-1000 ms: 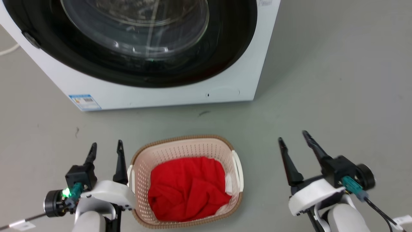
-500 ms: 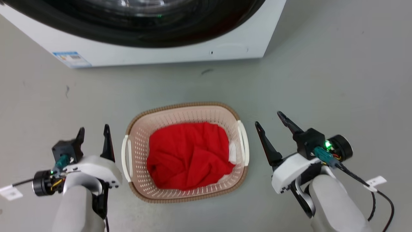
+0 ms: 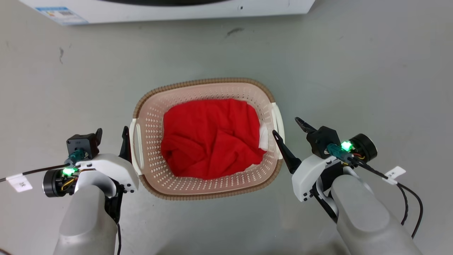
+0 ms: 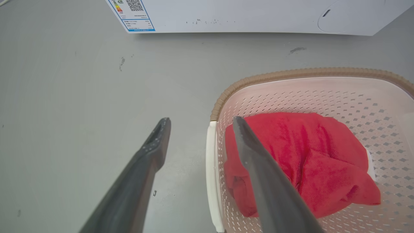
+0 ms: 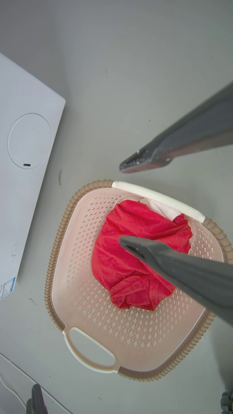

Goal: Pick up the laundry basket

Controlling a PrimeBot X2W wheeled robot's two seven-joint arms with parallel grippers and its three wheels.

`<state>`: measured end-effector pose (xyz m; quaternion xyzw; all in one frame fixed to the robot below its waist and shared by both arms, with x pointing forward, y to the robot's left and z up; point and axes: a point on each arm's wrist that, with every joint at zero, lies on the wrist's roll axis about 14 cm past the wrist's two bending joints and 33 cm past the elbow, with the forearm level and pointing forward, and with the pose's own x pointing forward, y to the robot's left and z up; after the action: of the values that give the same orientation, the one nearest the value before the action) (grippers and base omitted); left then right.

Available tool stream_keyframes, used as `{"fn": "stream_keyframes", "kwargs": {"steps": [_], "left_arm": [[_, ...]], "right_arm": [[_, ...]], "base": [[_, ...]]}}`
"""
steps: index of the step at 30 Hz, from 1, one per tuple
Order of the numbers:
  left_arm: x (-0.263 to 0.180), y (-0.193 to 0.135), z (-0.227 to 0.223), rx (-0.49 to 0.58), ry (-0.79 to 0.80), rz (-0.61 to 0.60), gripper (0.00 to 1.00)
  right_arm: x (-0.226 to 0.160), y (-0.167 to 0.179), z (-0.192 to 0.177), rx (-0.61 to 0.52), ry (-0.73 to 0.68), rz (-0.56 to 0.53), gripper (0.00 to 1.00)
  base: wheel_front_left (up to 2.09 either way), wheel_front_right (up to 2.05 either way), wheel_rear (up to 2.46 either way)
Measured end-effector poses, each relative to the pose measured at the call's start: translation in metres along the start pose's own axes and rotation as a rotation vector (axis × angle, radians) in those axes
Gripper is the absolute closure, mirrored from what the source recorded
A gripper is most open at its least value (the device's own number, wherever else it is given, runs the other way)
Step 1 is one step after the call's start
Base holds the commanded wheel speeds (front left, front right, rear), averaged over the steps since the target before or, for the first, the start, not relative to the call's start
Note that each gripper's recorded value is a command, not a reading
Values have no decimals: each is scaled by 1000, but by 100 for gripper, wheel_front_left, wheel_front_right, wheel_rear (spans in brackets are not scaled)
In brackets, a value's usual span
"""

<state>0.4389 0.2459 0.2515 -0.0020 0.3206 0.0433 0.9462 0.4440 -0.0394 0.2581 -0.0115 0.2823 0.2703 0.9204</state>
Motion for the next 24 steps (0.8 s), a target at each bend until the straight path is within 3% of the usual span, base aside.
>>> {"fn": "stream_keyframes", "kwargs": {"steps": [24], "left_arm": [[41,-8,-75,31,227,-27,0]], "right_arm": [[50,2,-78,25,196,78,0]], "base": [[0,0,0]]}}
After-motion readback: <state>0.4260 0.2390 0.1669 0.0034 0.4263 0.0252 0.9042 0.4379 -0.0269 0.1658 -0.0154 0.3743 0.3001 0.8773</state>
